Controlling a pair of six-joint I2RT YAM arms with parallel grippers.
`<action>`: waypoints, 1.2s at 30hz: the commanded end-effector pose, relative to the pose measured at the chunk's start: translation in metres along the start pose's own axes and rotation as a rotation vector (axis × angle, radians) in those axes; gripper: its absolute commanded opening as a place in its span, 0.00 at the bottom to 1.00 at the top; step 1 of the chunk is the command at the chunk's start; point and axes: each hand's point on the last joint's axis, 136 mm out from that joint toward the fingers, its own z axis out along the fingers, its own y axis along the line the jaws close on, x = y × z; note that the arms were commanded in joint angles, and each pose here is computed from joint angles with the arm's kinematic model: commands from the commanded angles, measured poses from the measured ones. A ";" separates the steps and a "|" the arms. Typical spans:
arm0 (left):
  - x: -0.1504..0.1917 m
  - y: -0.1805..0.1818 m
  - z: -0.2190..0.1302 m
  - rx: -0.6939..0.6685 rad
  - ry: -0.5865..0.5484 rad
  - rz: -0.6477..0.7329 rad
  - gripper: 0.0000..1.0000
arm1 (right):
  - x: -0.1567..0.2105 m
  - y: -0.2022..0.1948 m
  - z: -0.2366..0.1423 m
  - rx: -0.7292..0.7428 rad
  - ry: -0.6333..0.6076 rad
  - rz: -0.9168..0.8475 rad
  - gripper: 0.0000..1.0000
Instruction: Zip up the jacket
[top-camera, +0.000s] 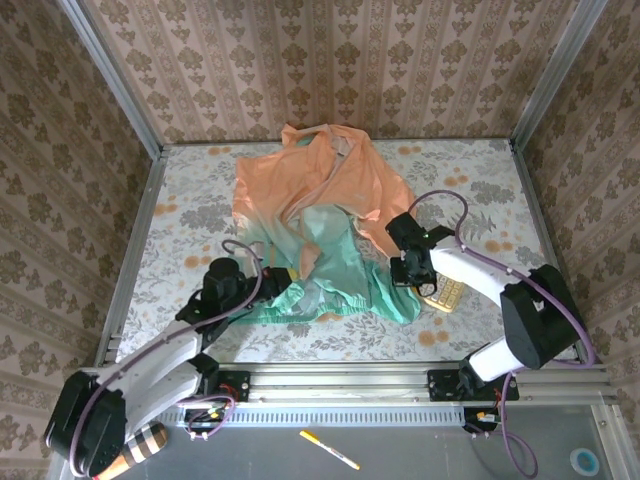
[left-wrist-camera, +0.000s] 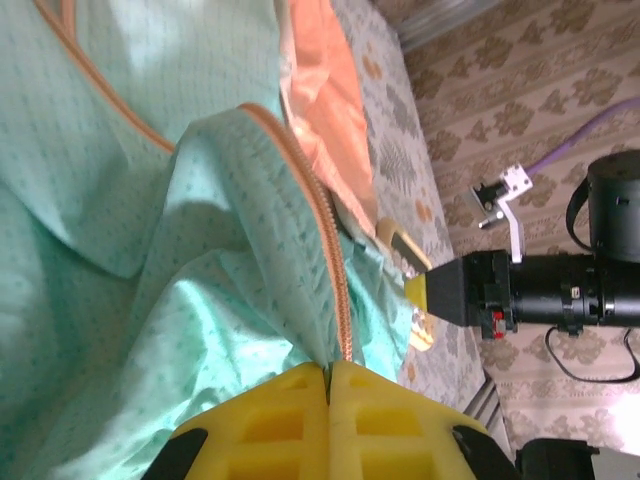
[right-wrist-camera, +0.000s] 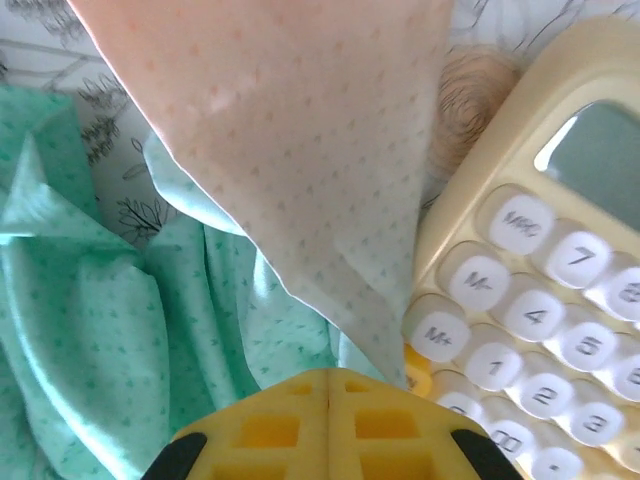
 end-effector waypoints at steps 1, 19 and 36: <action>-0.007 -0.006 -0.017 -0.026 0.003 0.040 0.00 | -0.014 -0.011 -0.025 0.057 -0.076 -0.026 0.00; -0.049 0.019 -0.115 -0.350 -0.348 0.021 0.00 | -0.043 0.043 -0.029 -0.096 -0.116 -0.083 0.30; -0.033 0.021 -0.082 -0.207 -0.247 -0.049 0.00 | 0.008 0.186 0.025 -0.185 0.027 -0.509 0.42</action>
